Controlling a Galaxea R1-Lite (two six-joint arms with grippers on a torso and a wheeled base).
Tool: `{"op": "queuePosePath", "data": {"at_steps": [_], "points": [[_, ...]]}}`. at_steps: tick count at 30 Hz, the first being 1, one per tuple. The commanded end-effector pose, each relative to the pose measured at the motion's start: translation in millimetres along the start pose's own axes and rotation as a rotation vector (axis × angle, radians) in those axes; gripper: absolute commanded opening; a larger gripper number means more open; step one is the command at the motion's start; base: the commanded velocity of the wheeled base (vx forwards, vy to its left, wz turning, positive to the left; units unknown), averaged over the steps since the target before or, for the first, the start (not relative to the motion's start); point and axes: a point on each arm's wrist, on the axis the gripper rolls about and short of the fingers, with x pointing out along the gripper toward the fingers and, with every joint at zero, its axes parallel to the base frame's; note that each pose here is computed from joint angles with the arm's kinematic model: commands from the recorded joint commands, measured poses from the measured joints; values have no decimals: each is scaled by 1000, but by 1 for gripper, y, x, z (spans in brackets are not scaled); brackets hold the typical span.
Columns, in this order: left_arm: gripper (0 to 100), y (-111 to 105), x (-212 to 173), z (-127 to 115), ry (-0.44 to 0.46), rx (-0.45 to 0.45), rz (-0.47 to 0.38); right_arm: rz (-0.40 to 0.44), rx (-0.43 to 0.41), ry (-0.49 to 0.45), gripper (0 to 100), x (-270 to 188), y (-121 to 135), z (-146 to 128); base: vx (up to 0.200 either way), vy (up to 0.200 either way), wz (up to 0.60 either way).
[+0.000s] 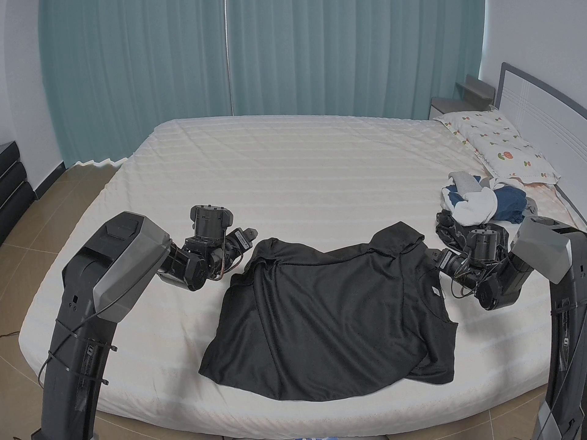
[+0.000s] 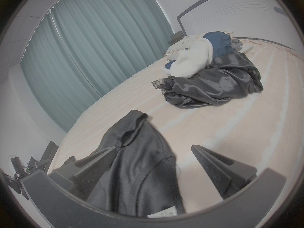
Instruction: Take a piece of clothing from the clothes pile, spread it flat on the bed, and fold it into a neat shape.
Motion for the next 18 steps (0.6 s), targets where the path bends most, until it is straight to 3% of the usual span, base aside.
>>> {"op": "queuePosePath", "data": {"at_steps": [1, 10, 11, 18], "points": [[100, -4, 1, -2, -1, 13, -13, -25, 10, 24, 100, 3, -13, -7, 0, 0, 0], [100, -8, 0, -3, 0, 15, -19, -9, 14, 44, 100, 25, -17, -23, 0, 0, 0], [100, -8, -1, -1, -3, 13, -18, -1, 13, 39, 0, 32, -16, -24, 0, 0, 0], [100, -4, -1, -1, -2, 8, -5, 14, 52, 14, 0, 43, -15, -23, 0, 0, 0]]}}
